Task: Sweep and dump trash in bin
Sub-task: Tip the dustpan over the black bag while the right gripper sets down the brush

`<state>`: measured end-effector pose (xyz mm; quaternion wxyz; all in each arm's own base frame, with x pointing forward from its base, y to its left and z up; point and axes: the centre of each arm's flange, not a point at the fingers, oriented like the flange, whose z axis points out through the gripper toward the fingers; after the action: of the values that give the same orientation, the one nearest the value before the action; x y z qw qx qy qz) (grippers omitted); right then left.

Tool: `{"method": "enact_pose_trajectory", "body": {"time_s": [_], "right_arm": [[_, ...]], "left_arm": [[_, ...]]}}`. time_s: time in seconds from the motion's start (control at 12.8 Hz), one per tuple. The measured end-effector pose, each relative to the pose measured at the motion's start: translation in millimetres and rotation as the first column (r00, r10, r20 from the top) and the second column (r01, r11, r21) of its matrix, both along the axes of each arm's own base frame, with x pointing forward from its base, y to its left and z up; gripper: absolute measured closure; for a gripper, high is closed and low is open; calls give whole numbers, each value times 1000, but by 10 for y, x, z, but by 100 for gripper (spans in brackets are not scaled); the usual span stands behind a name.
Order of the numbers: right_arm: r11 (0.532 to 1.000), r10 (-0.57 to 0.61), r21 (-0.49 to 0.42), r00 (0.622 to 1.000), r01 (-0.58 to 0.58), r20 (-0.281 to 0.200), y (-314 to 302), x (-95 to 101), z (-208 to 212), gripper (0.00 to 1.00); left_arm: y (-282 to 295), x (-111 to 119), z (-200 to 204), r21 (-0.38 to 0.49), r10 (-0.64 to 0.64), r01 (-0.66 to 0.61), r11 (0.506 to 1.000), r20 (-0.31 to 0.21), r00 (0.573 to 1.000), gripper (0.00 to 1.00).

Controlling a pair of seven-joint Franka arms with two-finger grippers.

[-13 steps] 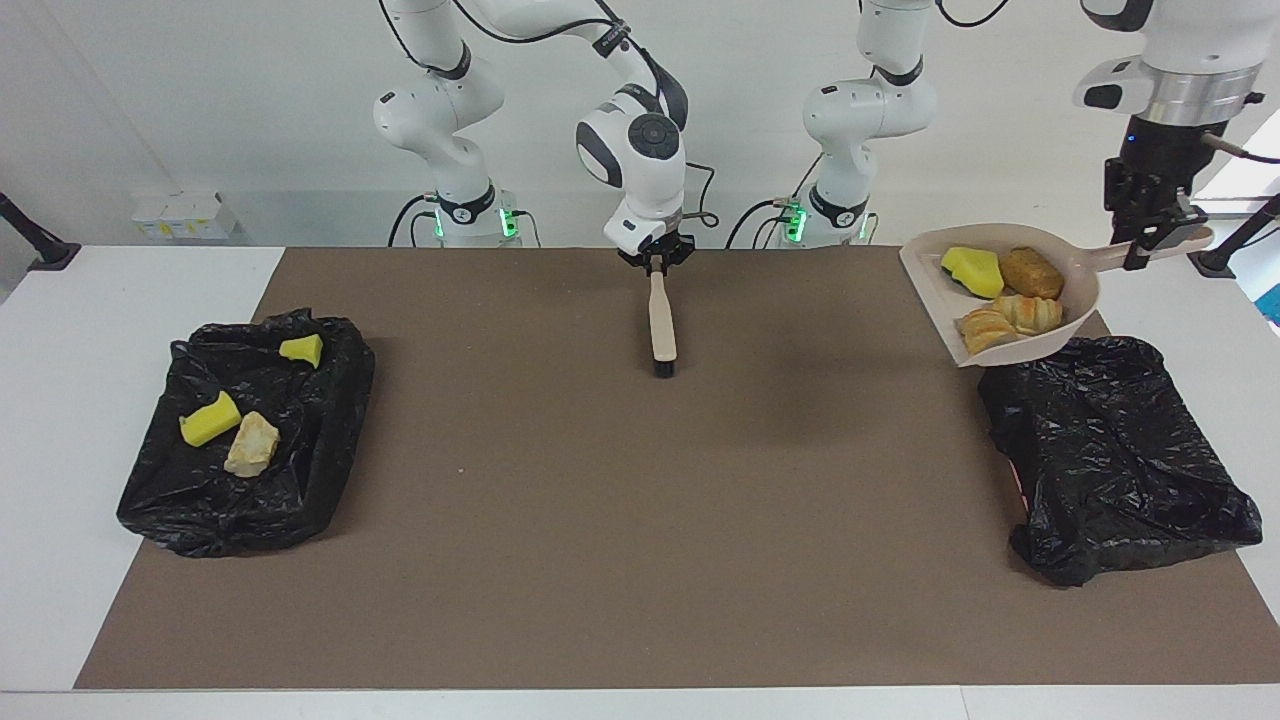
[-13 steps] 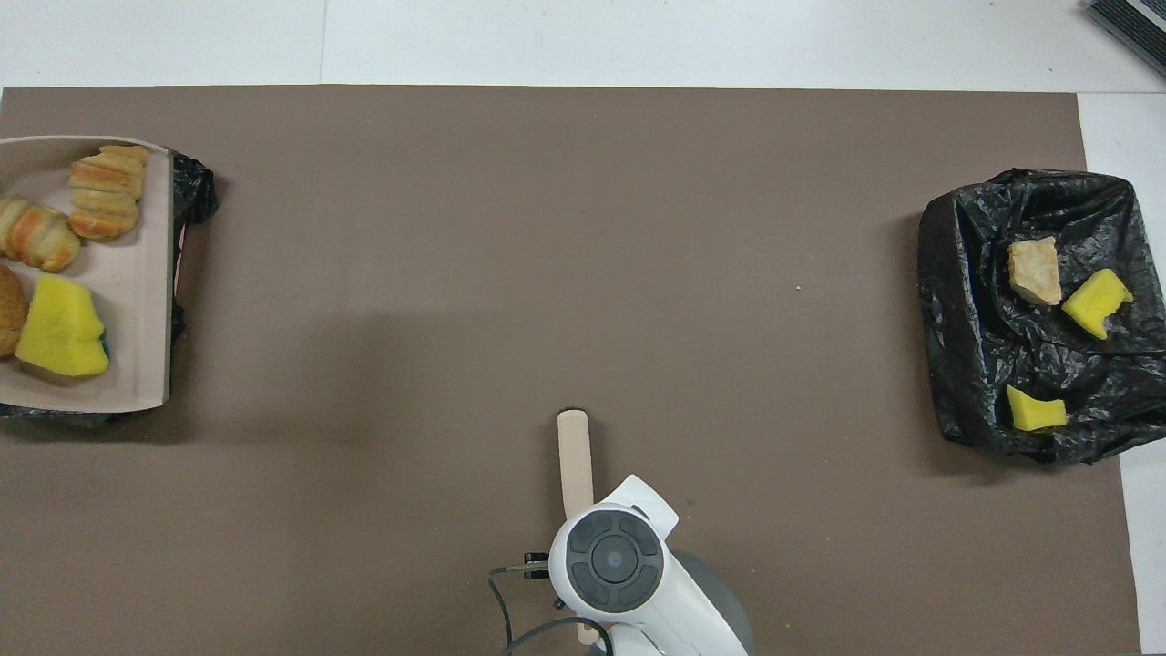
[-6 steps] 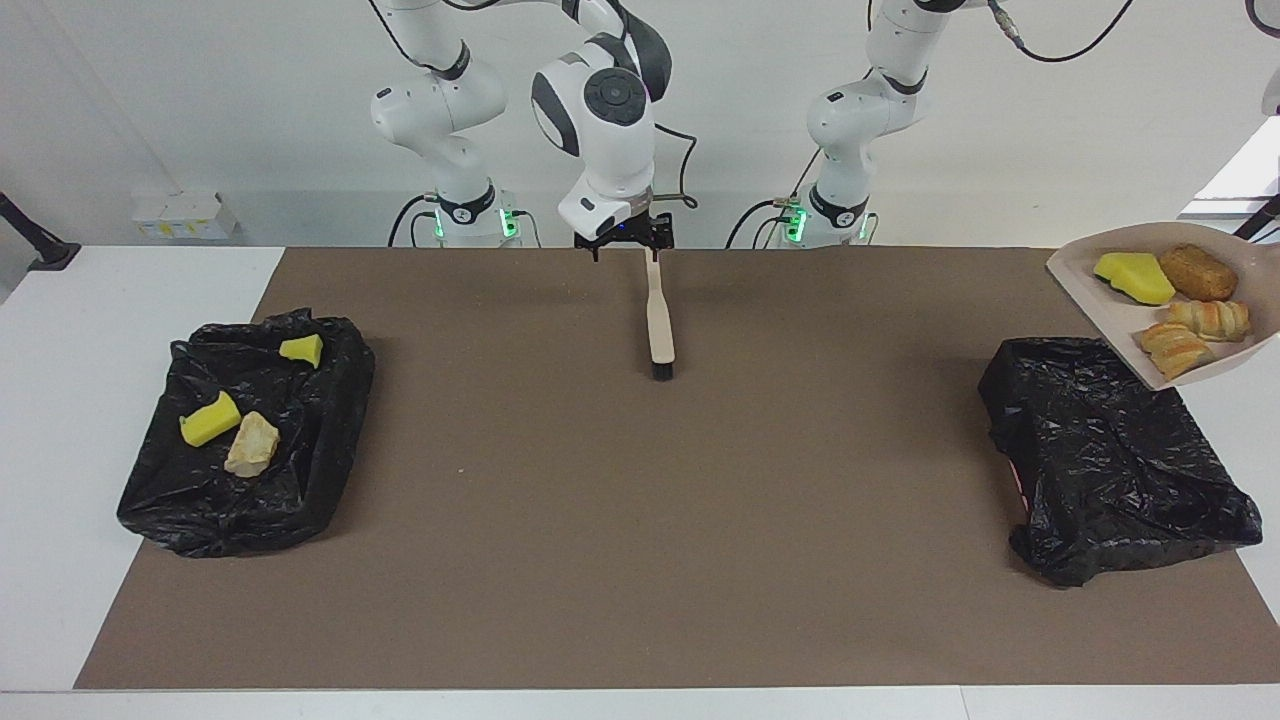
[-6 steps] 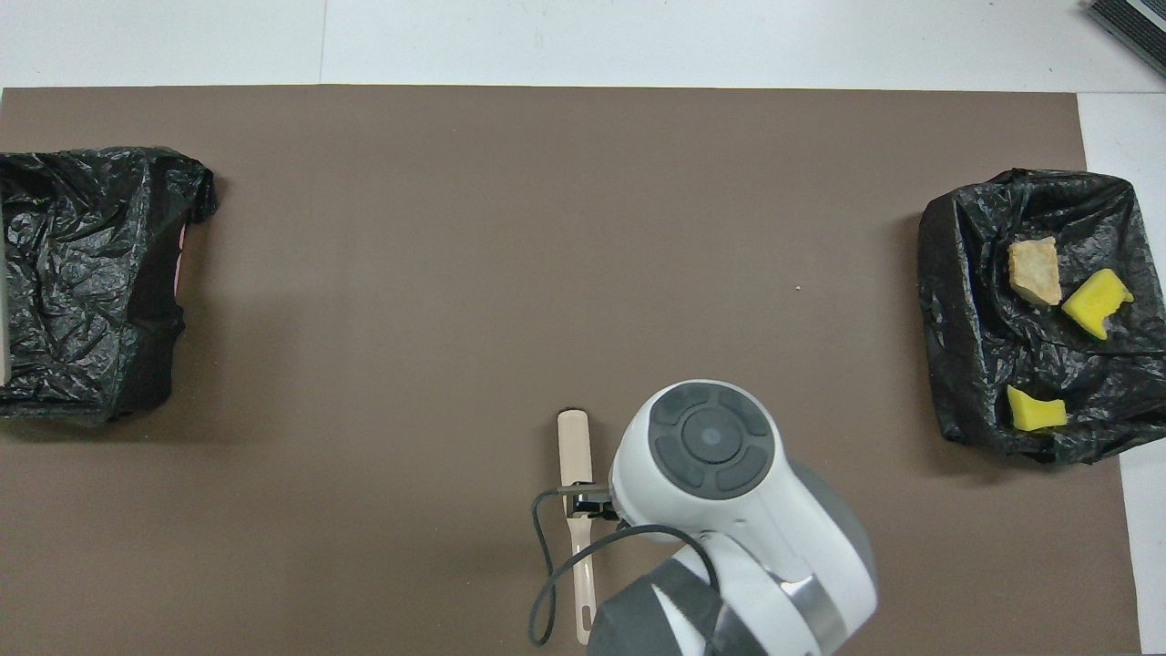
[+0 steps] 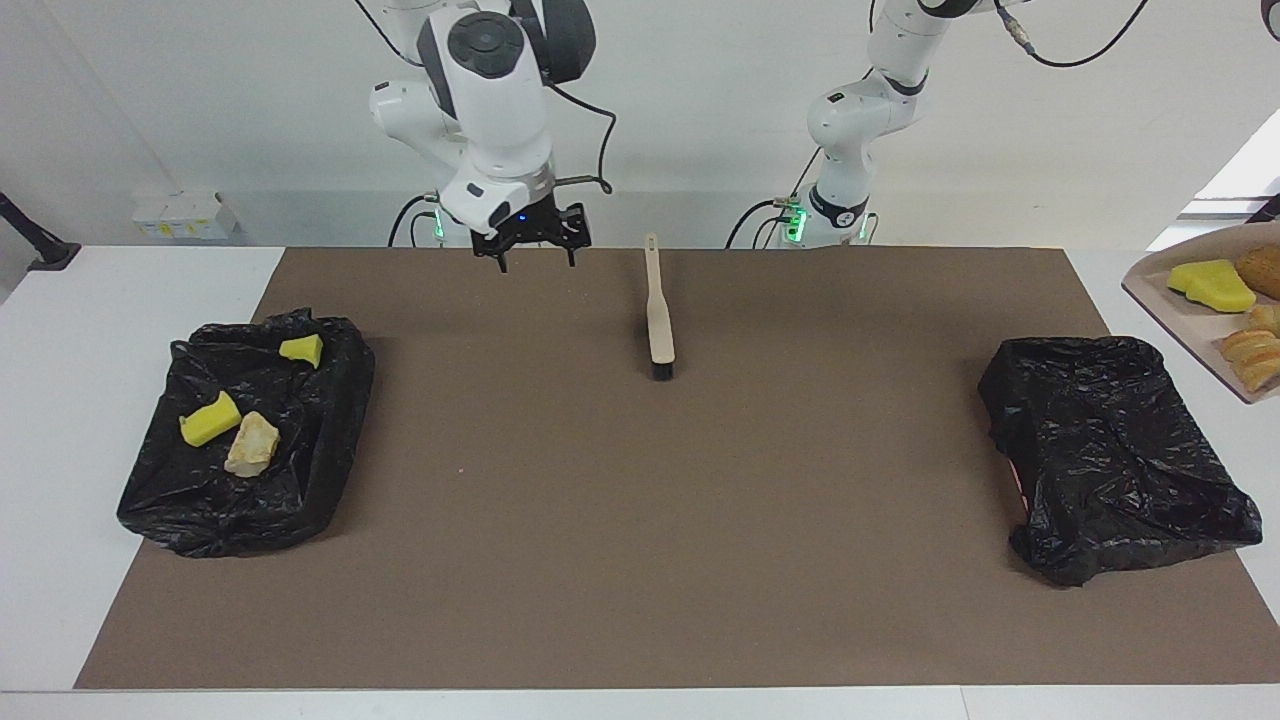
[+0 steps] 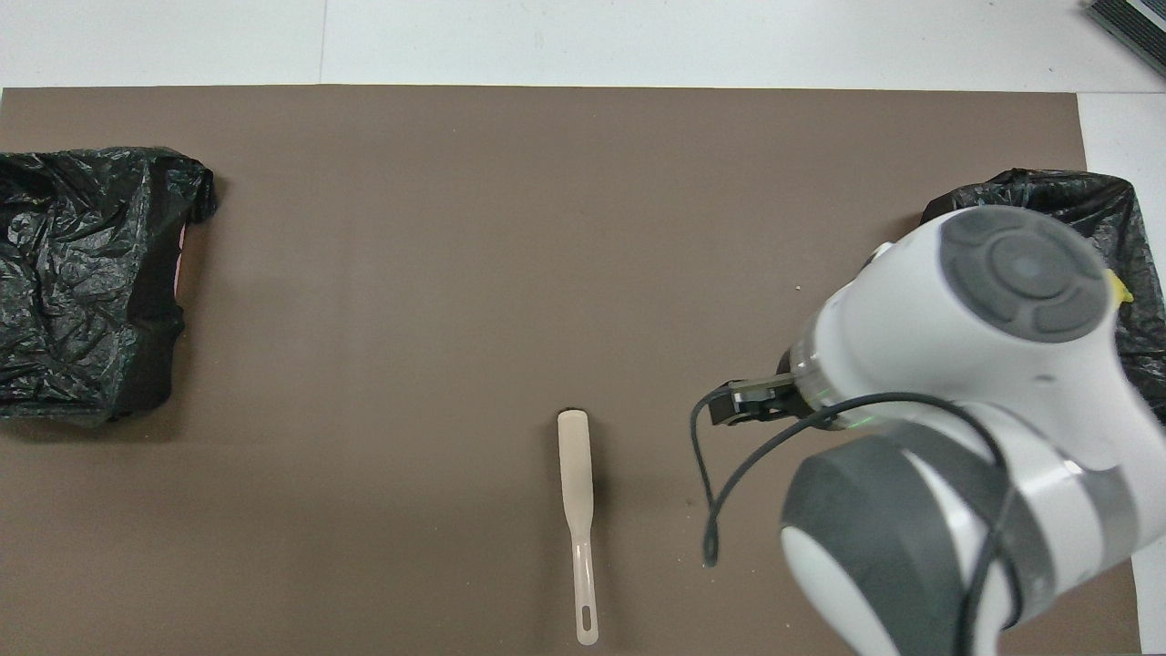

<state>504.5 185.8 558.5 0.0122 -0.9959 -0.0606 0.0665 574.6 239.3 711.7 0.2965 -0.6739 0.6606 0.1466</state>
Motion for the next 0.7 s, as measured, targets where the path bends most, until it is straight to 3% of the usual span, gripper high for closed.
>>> {"method": "enact_pose_trajectory", "body": {"time_s": [0.39,0.7], "right_arm": [[994,100,-50,993,-97,70,-1208,332,318,0],[998,36,-48,996,-33,77,-1826,387,364,0]], "left_arm": [[28,57,-86,161,-4,12,987,-51,999,69],[21,137,-308,278,12,-5,961,-25,1000,69]]}}
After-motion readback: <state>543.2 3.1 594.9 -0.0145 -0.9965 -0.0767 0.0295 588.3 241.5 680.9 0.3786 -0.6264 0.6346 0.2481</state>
